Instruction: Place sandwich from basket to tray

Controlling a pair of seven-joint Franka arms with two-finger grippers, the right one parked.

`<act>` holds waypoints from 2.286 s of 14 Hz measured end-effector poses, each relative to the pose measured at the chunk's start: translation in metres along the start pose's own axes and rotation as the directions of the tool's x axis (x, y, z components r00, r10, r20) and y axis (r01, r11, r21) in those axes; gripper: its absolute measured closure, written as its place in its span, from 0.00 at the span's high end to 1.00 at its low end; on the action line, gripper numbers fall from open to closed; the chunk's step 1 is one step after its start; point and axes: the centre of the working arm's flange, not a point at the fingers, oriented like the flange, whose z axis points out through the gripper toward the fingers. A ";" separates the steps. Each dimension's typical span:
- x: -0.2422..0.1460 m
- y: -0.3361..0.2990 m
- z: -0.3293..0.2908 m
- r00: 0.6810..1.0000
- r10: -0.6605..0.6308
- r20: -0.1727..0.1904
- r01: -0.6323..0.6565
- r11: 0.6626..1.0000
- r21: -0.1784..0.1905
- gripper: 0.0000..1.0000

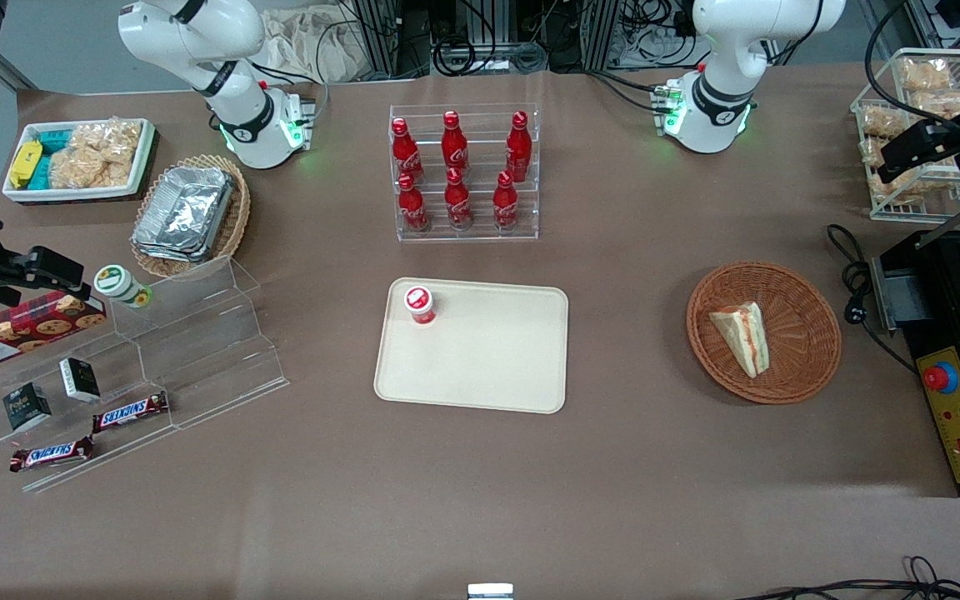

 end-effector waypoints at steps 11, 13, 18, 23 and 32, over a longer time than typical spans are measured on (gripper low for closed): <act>0.031 0.002 0.051 0.997 -0.047 0.063 0.046 0.999 0.016 1.00; 0.056 0.009 0.090 0.987 -0.132 0.085 0.130 0.991 0.033 1.00; 0.102 0.027 0.202 0.957 -0.270 0.110 0.265 0.963 0.056 1.00; 0.103 0.070 0.320 0.931 -0.351 0.101 0.344 0.936 0.076 1.00; 0.054 0.064 0.428 0.932 -0.352 0.087 0.346 0.935 0.081 0.96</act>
